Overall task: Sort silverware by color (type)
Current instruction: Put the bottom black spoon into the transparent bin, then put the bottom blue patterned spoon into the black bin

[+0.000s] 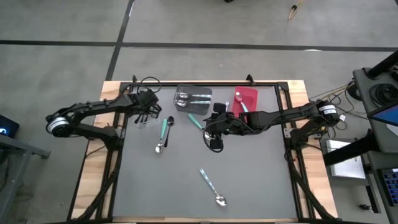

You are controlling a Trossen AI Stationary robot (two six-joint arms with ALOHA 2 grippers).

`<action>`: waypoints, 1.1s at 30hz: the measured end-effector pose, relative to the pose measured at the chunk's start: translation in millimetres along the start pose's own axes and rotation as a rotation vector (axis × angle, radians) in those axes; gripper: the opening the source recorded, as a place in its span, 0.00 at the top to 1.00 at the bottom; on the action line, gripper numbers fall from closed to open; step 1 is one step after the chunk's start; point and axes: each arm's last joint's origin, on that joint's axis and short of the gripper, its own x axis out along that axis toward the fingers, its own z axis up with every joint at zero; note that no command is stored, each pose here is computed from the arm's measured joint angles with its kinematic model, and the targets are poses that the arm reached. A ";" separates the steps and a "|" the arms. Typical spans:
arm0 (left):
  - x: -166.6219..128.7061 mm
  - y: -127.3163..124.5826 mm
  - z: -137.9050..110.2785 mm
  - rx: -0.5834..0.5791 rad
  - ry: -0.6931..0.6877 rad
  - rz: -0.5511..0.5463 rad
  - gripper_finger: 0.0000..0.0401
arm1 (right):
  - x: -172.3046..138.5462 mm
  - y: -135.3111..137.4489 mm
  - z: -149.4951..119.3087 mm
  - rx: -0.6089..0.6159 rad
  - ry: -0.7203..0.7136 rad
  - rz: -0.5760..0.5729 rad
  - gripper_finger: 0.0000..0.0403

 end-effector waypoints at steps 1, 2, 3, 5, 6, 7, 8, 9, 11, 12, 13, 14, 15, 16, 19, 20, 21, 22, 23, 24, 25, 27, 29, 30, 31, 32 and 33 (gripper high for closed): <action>1.0 -0.5 -0.1 0.002 0.004 0.002 1.00 | 0.1 0.1 -0.1 0.000 0.001 0.000 0.61; 2.1 -1.1 -0.2 0.004 0.007 0.004 1.00 | 0.1 0.1 -0.1 -0.001 0.001 0.000 0.61; 3.4 -1.8 -0.2 0.006 0.010 0.006 1.00 | 0.2 0.0 -0.1 0.000 0.001 0.000 0.61; 5.7 -2.9 -0.3 0.006 0.016 0.013 1.00 | 0.3 0.1 -0.4 0.000 0.001 0.000 0.61; 6.8 -3.3 -0.3 0.000 0.017 0.019 1.00 | 0.3 0.2 -0.5 0.000 0.002 0.000 0.61; 7.7 -3.9 -0.1 -0.006 0.015 0.021 1.00 | 0.4 0.2 -0.7 0.000 0.003 0.000 0.61; 8.4 -4.6 0.3 -0.011 0.013 0.021 1.00 | 0.6 0.3 -1.1 0.000 0.004 0.000 0.61; 9.1 -5.3 0.7 -0.015 0.012 0.020 1.00 | 0.6 0.4 -1.2 0.000 0.004 0.001 0.61; 10.0 -6.2 1.5 -0.020 0.009 0.017 1.00 | 0.6 0.4 -1.2 0.000 0.004 0.001 0.61; 10.3 -6.4 1.5 -0.021 0.009 0.017 0.99 | 0.6 0.4 -1.2 0.000 0.004 0.001 0.61; 10.4 -6.5 1.7 -0.022 0.008 0.017 0.99 | 0.6 0.4 -1.2 0.000 0.004 0.001 0.61; 10.4 -6.5 1.7 -0.022 0.008 0.017 0.98 | 0.6 0.4 -1.2 0.000 0.004 0.001 0.61; 10.2 -6.5 1.7 -0.023 0.007 0.017 0.97 | 0.7 0.5 -1.3 -0.001 0.005 0.001 0.61; 10.1 -6.4 1.7 -0.023 0.006 0.017 0.96 | 0.7 0.5 -1.3 0.000 0.004 0.001 0.61; 10.0 -6.3 1.8 -0.023 0.005 0.018 0.95 | 0.8 0.4 -1.3 0.000 0.005 0.001 0.61; 10.0 -6.3 1.8 -0.022 0.004 0.018 0.95 | 0.7 0.5 -1.3 0.000 0.005 0.001 0.61; 10.0 -6.3 1.8 -0.022 0.004 0.018 0.95 | 0.8 0.4 -1.3 0.000 0.005 0.001 0.61; 10.0 -6.3 1.8 -0.022 0.004 0.018 0.95 | 0.7 0.5 -1.3 0.000 0.005 0.001 0.61; 10.0 -6.3 1.9 -0.022 0.003 0.019 0.95 | 0.7 0.5 -1.3 0.001 0.004 0.001 0.61; 10.0 -6.3 1.9 -0.022 0.002 0.020 0.95 | 0.7 0.5 -1.2 0.002 0.004 0.001 0.61; 10.0 -6.3 1.9 -0.022 0.002 0.020 0.95 | 0.7 0.5 -1.3 0.003 0.004 0.001 0.61; 9.8 -6.2 2.0 -0.022 0.001 0.020 0.95 | 0.7 0.5 -1.3 0.004 0.004 0.001 0.61; 8.6 -5.7 1.6 -0.019 -0.006 0.023 0.95 | 0.7 0.5 -1.2 0.004 0.004 0.001 0.61; 7.0 -5.9 0.9 -0.013 -0.010 0.023 0.95 | 0.7 0.5 -1.2 0.005 0.004 0.001 0.61; 4.8 -5.9 -0.4 -0.005 -0.015 0.021 0.95 | 0.7 0.5 -1.2 0.007 0.004 0.001 0.61; 1.2 -6.3 -1.8 0.000 -0.023 0.014 0.95 | 0.7 0.4 -1.0 0.009 0.002 0.000 0.61; -3.8 -7.4 -3.4 0.002 -0.036 -0.002 0.95 | 0.7 0.4 -0.6 0.010 -0.002 0.000 0.61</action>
